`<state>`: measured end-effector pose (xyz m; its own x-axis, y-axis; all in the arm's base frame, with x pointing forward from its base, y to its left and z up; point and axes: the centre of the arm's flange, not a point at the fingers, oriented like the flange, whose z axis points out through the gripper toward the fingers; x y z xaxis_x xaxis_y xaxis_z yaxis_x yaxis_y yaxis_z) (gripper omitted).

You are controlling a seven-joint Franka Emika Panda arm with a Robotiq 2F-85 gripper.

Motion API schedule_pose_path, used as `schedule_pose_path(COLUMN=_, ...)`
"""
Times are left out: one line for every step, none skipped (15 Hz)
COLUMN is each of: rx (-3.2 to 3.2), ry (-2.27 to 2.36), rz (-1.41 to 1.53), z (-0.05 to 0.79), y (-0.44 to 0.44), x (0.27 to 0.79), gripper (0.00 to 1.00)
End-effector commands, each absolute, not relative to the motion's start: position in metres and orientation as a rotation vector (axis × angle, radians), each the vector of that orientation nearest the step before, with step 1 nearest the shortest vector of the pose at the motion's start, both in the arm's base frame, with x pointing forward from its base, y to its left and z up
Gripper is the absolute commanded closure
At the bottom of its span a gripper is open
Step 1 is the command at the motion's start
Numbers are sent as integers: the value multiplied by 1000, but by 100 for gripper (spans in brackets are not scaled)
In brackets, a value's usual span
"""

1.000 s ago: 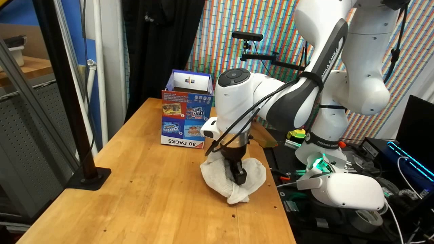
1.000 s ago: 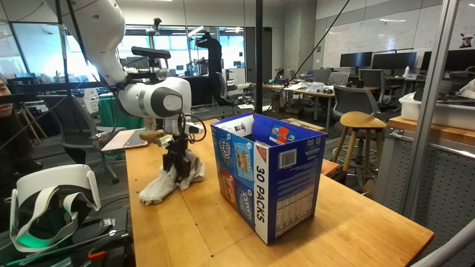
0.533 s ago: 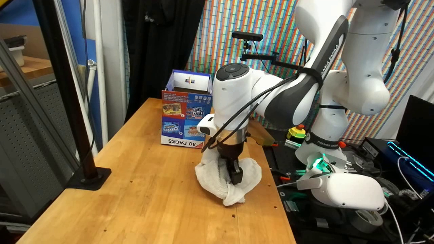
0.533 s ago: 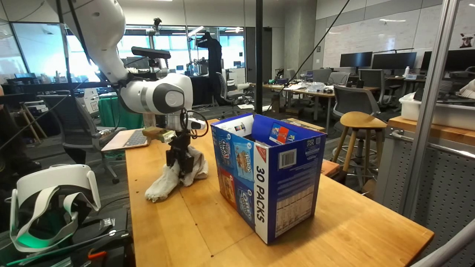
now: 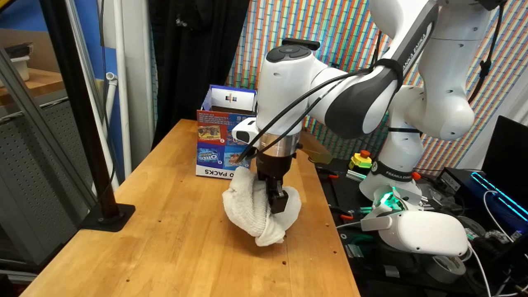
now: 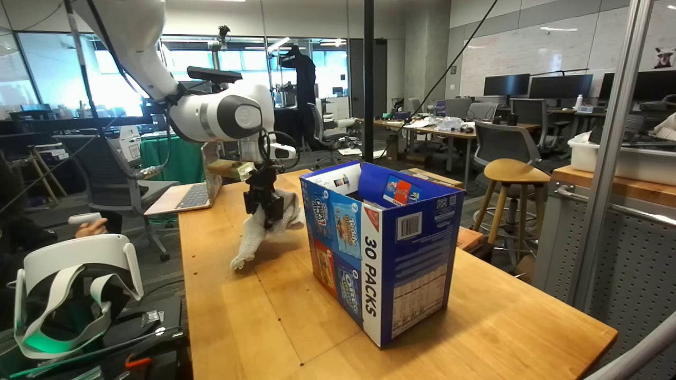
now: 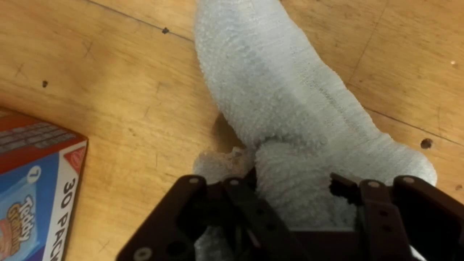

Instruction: Pick up the avocado and wrap it on the cloth, then pick up the cloth and put it in the box

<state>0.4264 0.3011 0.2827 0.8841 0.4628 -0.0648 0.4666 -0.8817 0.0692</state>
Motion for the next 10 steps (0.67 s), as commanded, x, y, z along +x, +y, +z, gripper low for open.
schedule_pose_path(rx=2944, ry=742, rz=48, z=328, y=313, x=431, gripper=92)
schedule_pose_path(rx=2942, ry=747, rz=77, z=339, y=317, x=432, gripper=92)
schedule_pose_path(rx=2938, ry=752, rz=104, z=348, y=320, x=433, gripper=92)
schedule_pose_path(rx=2930, ry=756, rz=132, z=358, y=323, x=433, gripper=92)
schedule_pose_path(rx=2917, ry=761, rz=160, z=370, y=325, x=434, gripper=92)
schedule_pose_path(rx=2906, ry=761, rz=187, z=381, y=327, x=435, gripper=92)
schedule_pose_path(rx=2895, ry=760, rz=218, z=395, y=328, x=437, gripper=92)
schedule_pose_path(rx=2882, ry=757, rz=251, z=408, y=328, x=439, gripper=92)
schedule_pose_path(rx=2871, ry=747, rz=289, z=423, y=328, x=443, gripper=92)
schedule_pose_path(rx=2860, ry=738, rz=326, z=440, y=327, x=447, gripper=92)
